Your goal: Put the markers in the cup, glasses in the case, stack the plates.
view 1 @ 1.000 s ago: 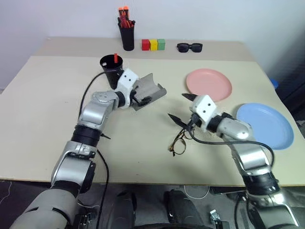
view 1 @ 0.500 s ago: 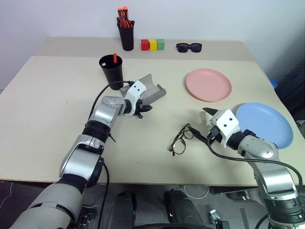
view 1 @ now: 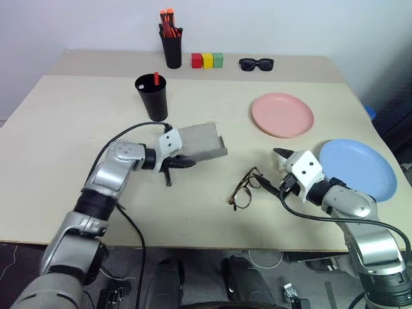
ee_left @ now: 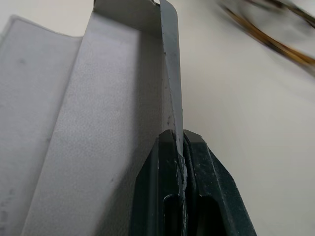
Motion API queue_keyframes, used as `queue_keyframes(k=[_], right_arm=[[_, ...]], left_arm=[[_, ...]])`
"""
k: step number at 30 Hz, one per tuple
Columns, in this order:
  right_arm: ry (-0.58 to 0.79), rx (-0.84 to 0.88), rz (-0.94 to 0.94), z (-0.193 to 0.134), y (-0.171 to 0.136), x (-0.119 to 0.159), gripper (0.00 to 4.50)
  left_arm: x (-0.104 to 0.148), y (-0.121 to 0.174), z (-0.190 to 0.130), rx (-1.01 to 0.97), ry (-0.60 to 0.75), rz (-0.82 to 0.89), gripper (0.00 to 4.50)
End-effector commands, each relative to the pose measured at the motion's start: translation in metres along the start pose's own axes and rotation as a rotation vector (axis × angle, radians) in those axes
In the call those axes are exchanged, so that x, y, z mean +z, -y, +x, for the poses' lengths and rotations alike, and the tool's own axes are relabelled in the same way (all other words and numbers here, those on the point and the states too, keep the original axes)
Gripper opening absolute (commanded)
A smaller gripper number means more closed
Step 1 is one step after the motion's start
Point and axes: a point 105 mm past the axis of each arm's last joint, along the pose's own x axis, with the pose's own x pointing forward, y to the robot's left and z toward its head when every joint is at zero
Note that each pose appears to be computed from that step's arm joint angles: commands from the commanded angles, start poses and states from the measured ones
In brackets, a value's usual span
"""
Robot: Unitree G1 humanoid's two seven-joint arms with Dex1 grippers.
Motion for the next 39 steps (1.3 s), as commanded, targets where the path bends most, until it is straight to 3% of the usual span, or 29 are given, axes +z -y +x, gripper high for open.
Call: queue_keyframes(k=[1, 7, 10, 13, 20, 28, 36, 39], right_arm=[[0.027, 0.030, -0.065, -0.004, -0.001, 0.013, 4.50], [-0.005, 0.061, -0.242, -0.003, 0.002, 0.014, 4.50], [-0.007, 0.074, -0.338, -0.002, 0.002, 0.016, 4.50], [-0.015, 0.105, -0.480, 0.001, 0.003, 0.018, 4.50], [0.001, 0.223, -0.706, 0.007, -0.008, 0.016, 4.50], [0.024, 0.314, -0.924, 0.018, -0.018, 0.006, 4.50], [0.078, 0.417, -1.062, 0.028, -0.027, 0.000, 4.50], [0.090, 0.436, -1.073, 0.030, -0.028, -0.001, 3.65]], left_arm=[[0.004, 0.010, -0.008, -0.049, -0.023, 0.097, 0.04], [-0.002, 0.010, -0.008, -0.062, -0.058, 0.148, 0.04], [0.005, 0.010, -0.002, -0.063, -0.030, 0.155, 0.92], [0.013, 0.007, 0.002, -0.025, 0.003, 0.184, 2.38], [0.030, -0.006, -0.010, 0.083, 0.081, 0.191, 2.38], [0.042, -0.001, -0.051, 0.231, 0.206, 0.077, 2.38], [0.005, 0.031, -0.072, 0.314, 0.119, -0.097, 2.38], [0.000, 0.035, -0.072, 0.334, 0.104, -0.124, 2.45]])
